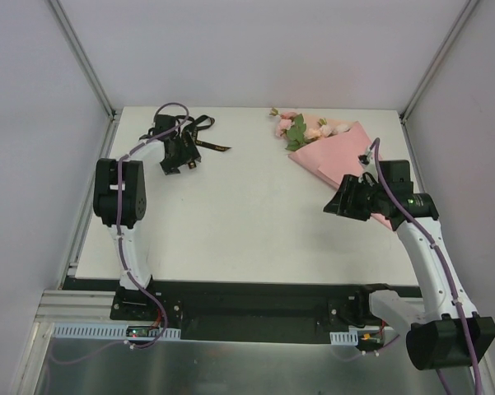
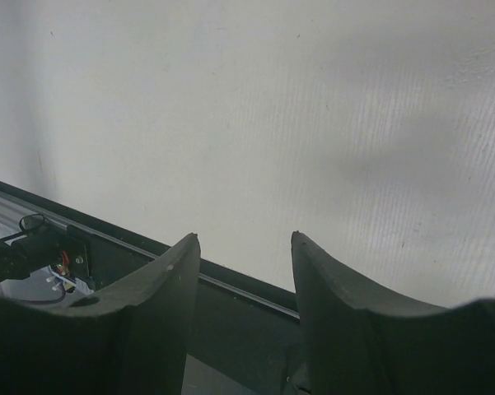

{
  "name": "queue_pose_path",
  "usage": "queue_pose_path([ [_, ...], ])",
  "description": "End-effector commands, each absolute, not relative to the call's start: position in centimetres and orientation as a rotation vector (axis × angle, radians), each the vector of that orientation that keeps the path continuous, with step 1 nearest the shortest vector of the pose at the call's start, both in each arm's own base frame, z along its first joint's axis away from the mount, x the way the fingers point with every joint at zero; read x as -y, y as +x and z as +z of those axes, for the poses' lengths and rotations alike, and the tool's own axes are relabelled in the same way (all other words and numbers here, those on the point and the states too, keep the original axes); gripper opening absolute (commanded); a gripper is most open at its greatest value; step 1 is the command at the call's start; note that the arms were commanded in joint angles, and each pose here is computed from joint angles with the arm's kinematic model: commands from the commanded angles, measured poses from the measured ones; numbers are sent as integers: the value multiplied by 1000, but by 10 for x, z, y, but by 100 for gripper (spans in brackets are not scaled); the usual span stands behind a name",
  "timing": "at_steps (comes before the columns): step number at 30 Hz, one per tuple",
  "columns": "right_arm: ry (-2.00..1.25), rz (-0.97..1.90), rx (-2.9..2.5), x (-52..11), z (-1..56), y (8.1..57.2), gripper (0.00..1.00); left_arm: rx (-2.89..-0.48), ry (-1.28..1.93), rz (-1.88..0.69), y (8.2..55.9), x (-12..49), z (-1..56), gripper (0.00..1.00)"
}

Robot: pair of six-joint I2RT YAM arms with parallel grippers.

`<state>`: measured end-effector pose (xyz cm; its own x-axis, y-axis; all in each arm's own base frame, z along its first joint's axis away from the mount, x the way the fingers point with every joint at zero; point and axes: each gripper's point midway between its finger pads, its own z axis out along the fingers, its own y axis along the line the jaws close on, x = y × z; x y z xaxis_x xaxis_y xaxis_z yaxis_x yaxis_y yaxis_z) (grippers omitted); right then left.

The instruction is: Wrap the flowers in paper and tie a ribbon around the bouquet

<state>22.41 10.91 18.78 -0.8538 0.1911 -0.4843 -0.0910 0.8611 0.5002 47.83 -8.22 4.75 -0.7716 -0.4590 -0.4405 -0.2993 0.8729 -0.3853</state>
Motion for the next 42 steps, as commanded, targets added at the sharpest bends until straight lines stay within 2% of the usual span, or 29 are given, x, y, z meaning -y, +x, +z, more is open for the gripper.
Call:
queue_pose_path([
  [1,23,698,-2467,-109,203,221,52,-2592,-496,-447,487,99,42,76],
  [3,27,707,-2457,-110,201,223,52,-2596,-519,-492,487,106,41,56],
  [4,46,719,-2466,-112,197,222,52,-2599,-525,-504,482,110,42,36],
  [6,50,734,-2464,-115,192,228,52,-2636,-553,-510,461,115,32,24],
  [8,45,757,-2469,-122,187,232,52,-2600,-514,-593,442,140,52,16],
  [9,49,763,-2481,-124,182,235,52,-2664,-522,-603,407,147,34,12],
  [10,43,775,-2487,-128,180,236,52,-2616,-494,-649,394,158,57,2],
  [11,40,784,-2477,-130,179,241,52,-2611,-452,-713,373,188,62,0],
  [12,45,787,-2495,-132,174,244,52,-2671,-431,-737,333,198,45,0],
  [13,42,794,-2502,-135,172,246,52,-2614,-378,-780,317,211,67,0],
  [14,34,798,-2498,-137,171,249,52,-2630,-272,-839,281,248,72,0],
  [15,22,802,-2506,-139,169,251,52,-2667,-236,-837,251,253,62,0],
  [16,16,796,-2529,-141,162,253,52,-2649,-176,-889,229,267,75,0],
  [18,4,800,-2544,-145,156,256,53,-2712,-32,-1005,176,292,76,32],
  [21,-25,814,-2558,-155,149,258,56,-2703,-3,-1099,147,282,87,90],
  [22,-40,814,-2583,-161,141,258,57,-2679,10,-1092,148,276,90,98],
  [23,-55,811,-2588,-163,140,259,61,-2686,-3,-1059,147,265,90,99],
  [26,-140,804,-2620,-180,132,265,63,-2593,-170,-1011,186,232,111,99],
  [27,-213,791,-2599,-191,137,268,63,-2562,-340,-962,210,204,111,99],
  [30,-358,782,-2606,-225,128,271,65,-2521,-551,-948,243,175,113,94],
  [33,-531,794,-2599,-264,122,271,65,-2514,-510,-965,277,164,122,88],
  [35,-660,804,-2525,-286,127,280,66,-2587,-431,-946,277,163,121,84],
  [36,-731,817,-2546,-297,112,276,66,-2626,-454,-936,272,162,110,82],
  [38,-860,830,-2459,-317,111,287,66,-2653,-510,-961,260,163,96,70],
  [39,-910,819,-2476,-326,95,288,66,-2639,-516,-958,257,161,96,68],
  [40,-945,789,-2489,-328,87,290,66,-2638,-553,-948,254,160,94,68],
  [42,-1023,806,-2443,-344,86,293,66,-2622,-572,-943,249,156,92,75],
])
